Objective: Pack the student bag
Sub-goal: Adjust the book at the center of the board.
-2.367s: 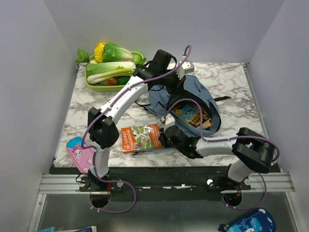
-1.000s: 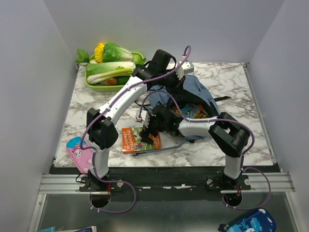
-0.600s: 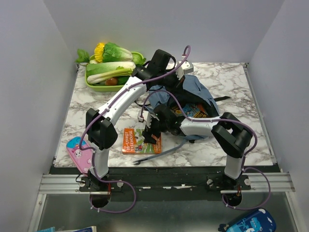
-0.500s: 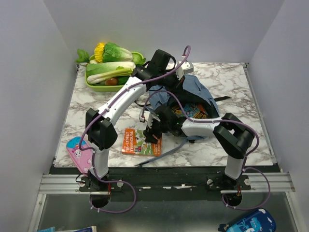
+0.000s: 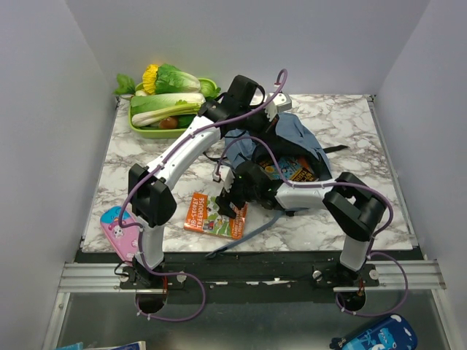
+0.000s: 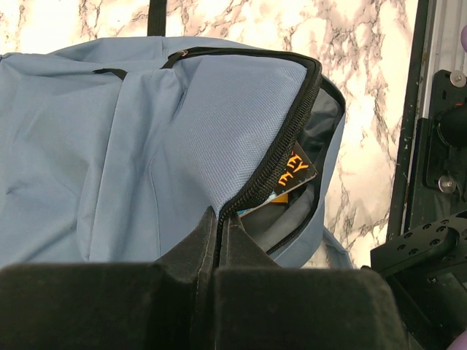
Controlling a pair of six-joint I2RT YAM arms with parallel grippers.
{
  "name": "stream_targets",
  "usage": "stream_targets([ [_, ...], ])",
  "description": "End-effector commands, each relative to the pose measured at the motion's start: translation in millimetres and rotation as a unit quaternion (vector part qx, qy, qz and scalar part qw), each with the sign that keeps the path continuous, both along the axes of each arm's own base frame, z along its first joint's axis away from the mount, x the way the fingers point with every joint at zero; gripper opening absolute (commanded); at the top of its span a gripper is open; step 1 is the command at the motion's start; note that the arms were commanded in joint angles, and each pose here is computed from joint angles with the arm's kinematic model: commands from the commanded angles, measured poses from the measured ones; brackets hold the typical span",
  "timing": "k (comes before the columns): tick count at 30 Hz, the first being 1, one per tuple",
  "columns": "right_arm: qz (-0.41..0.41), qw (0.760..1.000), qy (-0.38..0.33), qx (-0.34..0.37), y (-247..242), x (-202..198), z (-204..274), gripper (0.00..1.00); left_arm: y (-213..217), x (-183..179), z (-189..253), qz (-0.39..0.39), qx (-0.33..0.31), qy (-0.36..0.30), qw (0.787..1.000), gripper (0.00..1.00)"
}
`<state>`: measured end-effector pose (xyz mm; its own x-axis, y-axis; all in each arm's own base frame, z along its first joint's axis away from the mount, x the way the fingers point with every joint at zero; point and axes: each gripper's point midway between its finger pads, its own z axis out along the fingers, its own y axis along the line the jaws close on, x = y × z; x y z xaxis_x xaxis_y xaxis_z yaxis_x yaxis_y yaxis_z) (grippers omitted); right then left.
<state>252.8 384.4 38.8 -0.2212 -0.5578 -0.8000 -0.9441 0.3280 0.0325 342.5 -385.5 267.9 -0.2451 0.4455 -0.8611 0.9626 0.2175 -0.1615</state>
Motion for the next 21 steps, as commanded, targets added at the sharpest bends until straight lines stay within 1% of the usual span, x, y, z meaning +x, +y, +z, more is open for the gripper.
stream_targets([
  [1, -0.035, 0.993, 0.035, -0.108, -41.2, -9.7, -62.7, 0.84, 3.6, -7.4, 33.5, -0.008, -0.028, -0.030, 0.999, 0.00],
  [2, -0.038, 0.992, 0.043, -0.114, -46.2, -14.2, -67.8, 0.74, 3.9, -7.7, 33.6, -0.008, -0.028, -0.030, 0.999, 0.00],
  [4, -0.044, 0.990, 0.054, -0.119, -50.1, -19.3, -71.7, 0.65, 4.5, -6.4, 32.1, -0.007, -0.026, -0.031, 0.999, 0.00],
  [5, -0.048, 0.989, 0.061, -0.124, -53.9, -21.6, -73.6, 0.54, 4.1, -6.8, 33.0, -0.007, -0.027, -0.032, 0.999, 0.00],
  [7, -0.053, 0.988, 0.068, -0.125, -58.6, -27.5, -73.8, 0.43, 4.2, -5.6, 31.0, -0.006, -0.024, -0.033, 0.999, 0.00],
  [8, -0.056, 0.988, 0.068, -0.126, -60.3, -28.5, -73.3, 0.30, 4.5, -4.2, 29.8, -0.003, -0.022, -0.035, 0.999, 0.00],
  [10, -0.059, 0.988, 0.071, -0.123, -62.0, -32.0, -70.0, 0.18, 4.5, -2.3, 26.3, -0.002, -0.018, -0.035, 0.999, 0.00],
  [11, -0.062, 0.988, 0.072, -0.120, -62.2, -32.0, -68.0, 0.03, 4.8, -0.4, 25.7, 0.001, -0.017, -0.036, 0.999, 0.00],
  [12, -0.060, 0.989, 0.073, -0.117, -61.3, -33.3, -65.6, 0.01, 5.2, 1.3, 24.7, 0.002, -0.015, -0.037, 0.999, 0.00],
  [16, -0.061, 0.991, 0.077, -0.090, -53.7, -34.5, -43.9, 0.01, 5.0, 8.2, 18.1, 0.011, -0.006, -0.040, 0.999, 0.00],
  [19, -0.052, 0.992, 0.091, -0.064, -49.6, -43.4, -29.9, 0.01, 6.8, 13.6, 14.7, 0.017, 0.001, -0.043, 0.999, 0.00],
  [21, -0.039, 0.994, 0.098, -0.036, -45.7, -51.8, -12.1, 0.00, 8.3, 15.6, 13.4, 0.019, 0.002, -0.043, 0.999, 0.00],
])
